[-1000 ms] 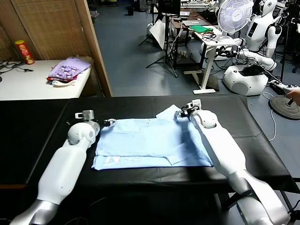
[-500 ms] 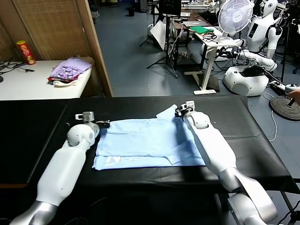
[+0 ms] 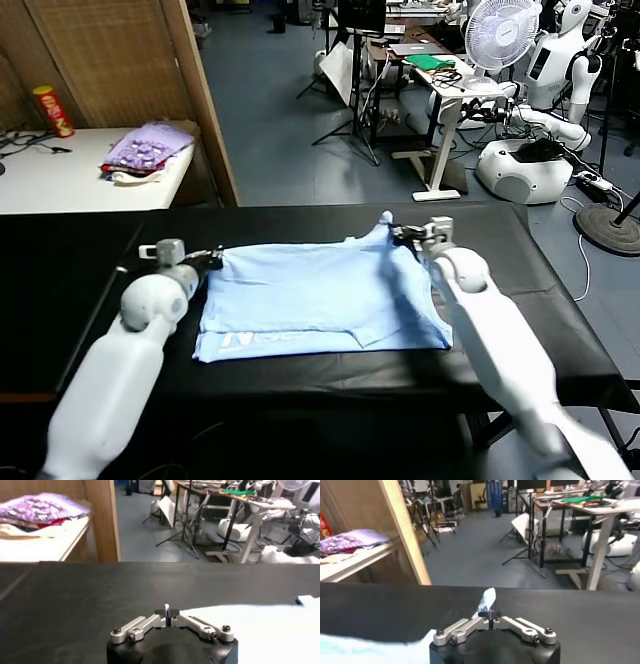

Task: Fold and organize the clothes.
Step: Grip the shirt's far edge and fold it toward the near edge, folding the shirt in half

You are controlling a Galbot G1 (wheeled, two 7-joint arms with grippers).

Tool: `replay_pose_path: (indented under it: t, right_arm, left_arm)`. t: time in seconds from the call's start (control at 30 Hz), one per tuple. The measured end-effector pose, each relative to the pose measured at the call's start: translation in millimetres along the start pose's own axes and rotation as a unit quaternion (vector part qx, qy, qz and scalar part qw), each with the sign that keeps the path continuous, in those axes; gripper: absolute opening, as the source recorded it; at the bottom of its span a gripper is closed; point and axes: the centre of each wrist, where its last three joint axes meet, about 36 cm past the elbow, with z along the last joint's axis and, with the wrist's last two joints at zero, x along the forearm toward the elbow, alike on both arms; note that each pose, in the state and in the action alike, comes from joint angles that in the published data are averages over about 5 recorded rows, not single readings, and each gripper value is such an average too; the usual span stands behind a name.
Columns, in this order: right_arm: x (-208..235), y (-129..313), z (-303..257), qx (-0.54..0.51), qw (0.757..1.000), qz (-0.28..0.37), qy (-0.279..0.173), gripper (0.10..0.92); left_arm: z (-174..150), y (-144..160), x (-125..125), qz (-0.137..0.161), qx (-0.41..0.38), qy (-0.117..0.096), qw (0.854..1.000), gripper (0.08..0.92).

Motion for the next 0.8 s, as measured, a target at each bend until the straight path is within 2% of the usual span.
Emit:
replay_pose_path:
  t: [0.27, 0.43, 0.5, 0.6, 0.7, 0.8]
  right_arm:
    - [47, 2, 25, 0.021, 0.999, -0.003, 0.049, 0.122]
    - [64, 12, 43, 0.031, 0.997, -0.007, 0.07, 0.133]
    - [71, 14, 50, 0.033, 0.996, -0.007, 0.079, 0.188]
    - [82, 16, 55, 0.036, 0.995, -0.002, 0.088, 0.341]
    - [94, 16, 50, 0.039, 0.996, 0.005, 0.078, 0.509]
    - [98, 14, 41, 0.039, 0.998, 0.02, 0.051, 0.672]
  left_arm:
    - [32, -9, 53, -0.029, -0.05, 0.002, 0.998, 0.133]
    - [49, -12, 67, -0.024, -0.063, 0.024, 0.997, 0.133]
    - [54, -13, 71, -0.021, -0.069, 0.034, 0.997, 0.133]
    - [59, -15, 77, -0.018, -0.075, 0.039, 0.996, 0.156]
    - [59, -15, 84, -0.016, -0.077, 0.038, 0.996, 0.275]
    - [53, -14, 90, -0.012, -0.072, 0.03, 0.997, 0.443]
